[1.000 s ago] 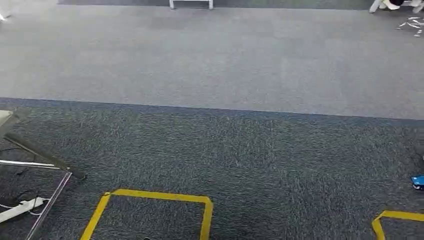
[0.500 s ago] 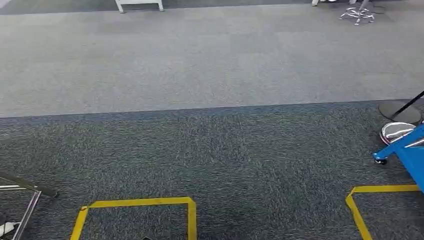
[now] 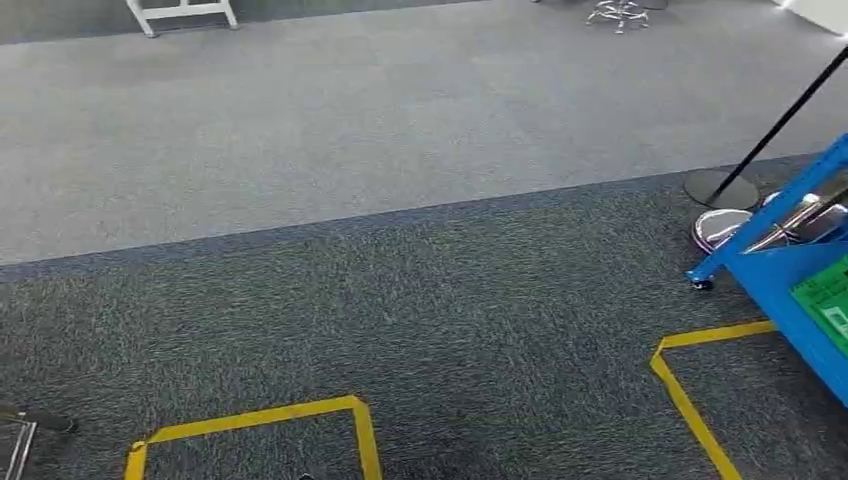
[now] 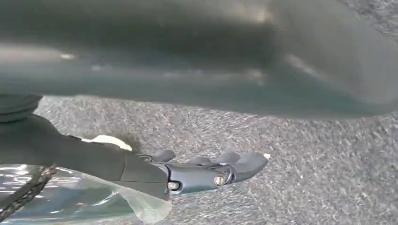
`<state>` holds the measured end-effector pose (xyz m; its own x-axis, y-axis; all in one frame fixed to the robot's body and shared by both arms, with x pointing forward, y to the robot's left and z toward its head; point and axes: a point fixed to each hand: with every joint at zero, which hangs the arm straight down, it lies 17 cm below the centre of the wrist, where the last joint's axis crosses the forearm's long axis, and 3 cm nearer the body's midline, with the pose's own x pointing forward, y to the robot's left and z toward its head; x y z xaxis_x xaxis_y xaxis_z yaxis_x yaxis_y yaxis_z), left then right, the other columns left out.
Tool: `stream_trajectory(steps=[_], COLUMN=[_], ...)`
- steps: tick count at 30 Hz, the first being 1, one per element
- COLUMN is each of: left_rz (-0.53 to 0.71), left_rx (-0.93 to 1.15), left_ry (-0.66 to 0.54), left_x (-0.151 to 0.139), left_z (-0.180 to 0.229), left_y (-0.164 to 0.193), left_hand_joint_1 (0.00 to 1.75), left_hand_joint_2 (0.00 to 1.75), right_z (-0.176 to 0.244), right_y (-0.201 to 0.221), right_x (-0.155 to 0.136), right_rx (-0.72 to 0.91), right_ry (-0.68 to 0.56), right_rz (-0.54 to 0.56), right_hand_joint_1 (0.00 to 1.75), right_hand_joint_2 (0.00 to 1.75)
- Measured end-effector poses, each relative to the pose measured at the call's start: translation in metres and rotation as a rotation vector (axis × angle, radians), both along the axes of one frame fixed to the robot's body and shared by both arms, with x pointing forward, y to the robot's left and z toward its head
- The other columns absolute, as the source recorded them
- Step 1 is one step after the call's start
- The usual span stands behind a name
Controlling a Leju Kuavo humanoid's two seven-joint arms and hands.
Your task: Take the parts from the cabinet and place them on the table.
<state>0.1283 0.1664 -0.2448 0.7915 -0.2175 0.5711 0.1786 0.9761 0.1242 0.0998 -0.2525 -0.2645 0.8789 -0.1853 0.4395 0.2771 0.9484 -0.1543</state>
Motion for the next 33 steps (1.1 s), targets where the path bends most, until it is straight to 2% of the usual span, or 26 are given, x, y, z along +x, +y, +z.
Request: stream_trajectory(steps=[33], left_rz=[0.007], left_rx=[-0.009], left_ry=[-0.020], left_x=[-0.0021], left_z=[0.0007], left_y=[0.0050], left_hand_joint_1=[0.00], left_hand_joint_2=[0.00], right_z=[0.0007], right_y=[0.0028], right_x=[-0.0020], right_rx=[0.005], right_ry=[-0.015], right_rz=[0.022], right_hand_joint_1=[0.00], right_hand_joint_2=[0.00])
